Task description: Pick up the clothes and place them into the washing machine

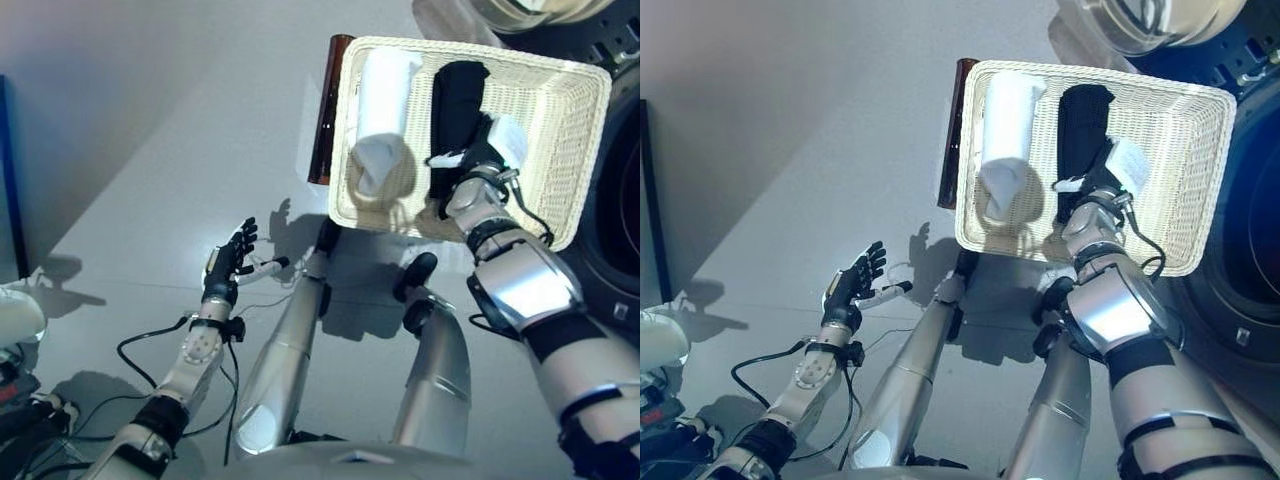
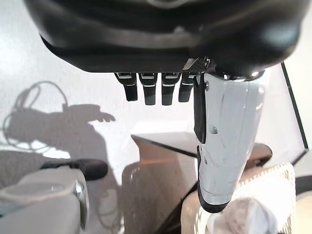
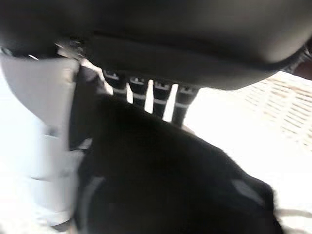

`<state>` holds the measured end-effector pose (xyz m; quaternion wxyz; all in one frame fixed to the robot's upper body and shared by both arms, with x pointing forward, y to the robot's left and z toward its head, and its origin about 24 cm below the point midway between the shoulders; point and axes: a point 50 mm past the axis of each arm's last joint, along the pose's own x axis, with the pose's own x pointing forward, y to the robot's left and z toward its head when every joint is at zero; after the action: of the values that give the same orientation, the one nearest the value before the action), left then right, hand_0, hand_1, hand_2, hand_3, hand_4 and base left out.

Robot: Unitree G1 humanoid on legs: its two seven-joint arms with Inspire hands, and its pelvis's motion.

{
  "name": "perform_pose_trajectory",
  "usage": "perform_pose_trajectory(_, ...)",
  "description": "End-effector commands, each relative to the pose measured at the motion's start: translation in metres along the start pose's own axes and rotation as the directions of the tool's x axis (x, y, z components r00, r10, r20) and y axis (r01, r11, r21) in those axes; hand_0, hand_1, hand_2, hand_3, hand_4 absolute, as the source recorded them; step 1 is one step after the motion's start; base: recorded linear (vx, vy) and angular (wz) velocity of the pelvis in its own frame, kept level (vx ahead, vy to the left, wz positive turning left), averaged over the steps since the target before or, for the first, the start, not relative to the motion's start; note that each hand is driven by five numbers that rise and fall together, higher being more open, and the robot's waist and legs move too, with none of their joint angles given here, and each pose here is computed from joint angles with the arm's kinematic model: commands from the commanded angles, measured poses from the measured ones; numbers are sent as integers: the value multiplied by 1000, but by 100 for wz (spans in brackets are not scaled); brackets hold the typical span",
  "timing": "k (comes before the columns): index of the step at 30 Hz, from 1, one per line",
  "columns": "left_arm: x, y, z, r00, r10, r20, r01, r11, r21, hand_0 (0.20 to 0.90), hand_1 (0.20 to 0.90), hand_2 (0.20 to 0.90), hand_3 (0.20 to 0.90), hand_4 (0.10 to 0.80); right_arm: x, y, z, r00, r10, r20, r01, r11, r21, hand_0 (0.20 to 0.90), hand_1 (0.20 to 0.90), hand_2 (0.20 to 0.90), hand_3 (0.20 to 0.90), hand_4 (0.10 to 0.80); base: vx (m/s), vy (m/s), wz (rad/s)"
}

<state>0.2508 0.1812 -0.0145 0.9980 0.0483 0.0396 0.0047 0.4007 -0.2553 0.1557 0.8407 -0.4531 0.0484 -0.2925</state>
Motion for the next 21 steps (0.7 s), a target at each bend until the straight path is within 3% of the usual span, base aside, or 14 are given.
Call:
perform_pose_trajectory(1, 5, 2, 19, 993, 39, 110, -38, 999, -10, 900, 900, 900, 900, 800, 8, -16, 15, 997, -37, 70, 39, 998, -38, 200, 200, 200, 200, 300, 37, 16, 3)
perform_pose_trajectory(15, -8, 6, -20, 997, 44, -57, -40, 997, 68, 900, 900, 900, 900, 800, 2, -3, 2, 999, -20, 46, 19, 1000, 8, 200, 200, 200, 200, 300, 11, 11, -4)
perform_pose_trajectory(17, -13, 10, -33, 991, 58, -121, -47, 995, 91, 900, 900, 900, 900, 800, 2, -3, -1, 1000, -17, 13, 15, 993, 120, 200, 200, 200, 200, 300, 37, 6, -13)
perform_pose_trajectory(21, -21, 15, -50, 977, 79, -200, -57, 992, 111, 900, 900, 900, 900, 800, 1, -4, -14, 995, -23, -99, 70, 860, 505, 200, 200, 200, 200, 300, 38, 0, -22)
